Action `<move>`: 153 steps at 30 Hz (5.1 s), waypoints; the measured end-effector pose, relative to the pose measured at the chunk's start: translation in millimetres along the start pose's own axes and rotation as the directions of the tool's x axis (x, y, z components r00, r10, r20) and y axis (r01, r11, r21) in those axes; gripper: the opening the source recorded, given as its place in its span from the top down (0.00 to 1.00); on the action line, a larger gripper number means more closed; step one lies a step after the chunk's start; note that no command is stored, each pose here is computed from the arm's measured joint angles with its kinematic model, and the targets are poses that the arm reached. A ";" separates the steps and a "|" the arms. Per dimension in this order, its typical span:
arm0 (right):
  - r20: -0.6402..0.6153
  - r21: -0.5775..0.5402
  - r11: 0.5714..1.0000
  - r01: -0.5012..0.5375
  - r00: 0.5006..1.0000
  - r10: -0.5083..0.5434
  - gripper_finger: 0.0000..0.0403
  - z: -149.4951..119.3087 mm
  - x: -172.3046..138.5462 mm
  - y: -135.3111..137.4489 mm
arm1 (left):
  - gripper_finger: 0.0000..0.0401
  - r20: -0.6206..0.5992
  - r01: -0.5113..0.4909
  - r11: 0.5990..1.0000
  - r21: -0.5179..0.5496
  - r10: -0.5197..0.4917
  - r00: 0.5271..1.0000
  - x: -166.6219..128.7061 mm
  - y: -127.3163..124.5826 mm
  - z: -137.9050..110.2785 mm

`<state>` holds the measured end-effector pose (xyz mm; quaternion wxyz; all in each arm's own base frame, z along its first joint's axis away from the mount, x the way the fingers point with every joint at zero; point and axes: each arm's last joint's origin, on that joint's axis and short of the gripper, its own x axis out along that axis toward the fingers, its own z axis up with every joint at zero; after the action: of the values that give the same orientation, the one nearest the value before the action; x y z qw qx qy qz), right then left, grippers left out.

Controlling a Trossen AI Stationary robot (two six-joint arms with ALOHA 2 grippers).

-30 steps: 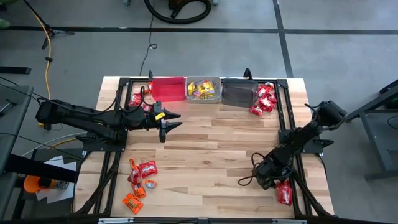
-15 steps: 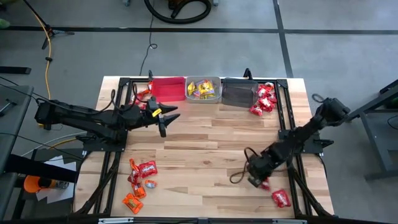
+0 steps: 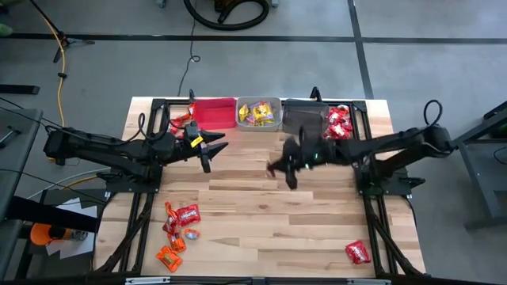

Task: Sort candy
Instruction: Put the red candy into the black bin

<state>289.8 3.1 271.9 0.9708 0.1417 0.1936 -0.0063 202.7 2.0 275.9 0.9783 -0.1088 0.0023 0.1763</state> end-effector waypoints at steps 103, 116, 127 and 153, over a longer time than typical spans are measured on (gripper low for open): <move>-0.914 -0.181 0.761 0.623 0.179 -0.365 0.52 -43.2 -99.6 -210.6 | 0.60 -0.031 -0.018 0.999 0.032 0.019 0.999 0.1 1.1 -3.3; -0.869 -0.346 0.692 0.634 0.062 -0.491 0.52 -96.6 -90.5 -214.8 | 0.60 -0.031 -0.017 0.999 0.031 0.018 0.999 0.1 1.1 -3.3; -0.837 -0.404 0.641 0.653 0.019 -0.547 0.63 -105.6 -90.1 -217.0 | 0.60 -0.029 -0.027 0.999 0.031 0.027 0.999 0.1 1.3 -3.2; -0.803 -0.116 0.657 0.745 0.319 -0.503 0.90 -76.2 -117.0 -189.9 | 0.60 -0.054 -0.046 0.998 0.046 0.048 0.997 0.0 2.4 -6.1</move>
<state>140.3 -162.9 196.9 0.6704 0.1756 0.6308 -0.3491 202.1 2.9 269.5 0.9756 -0.0918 0.0356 0.1961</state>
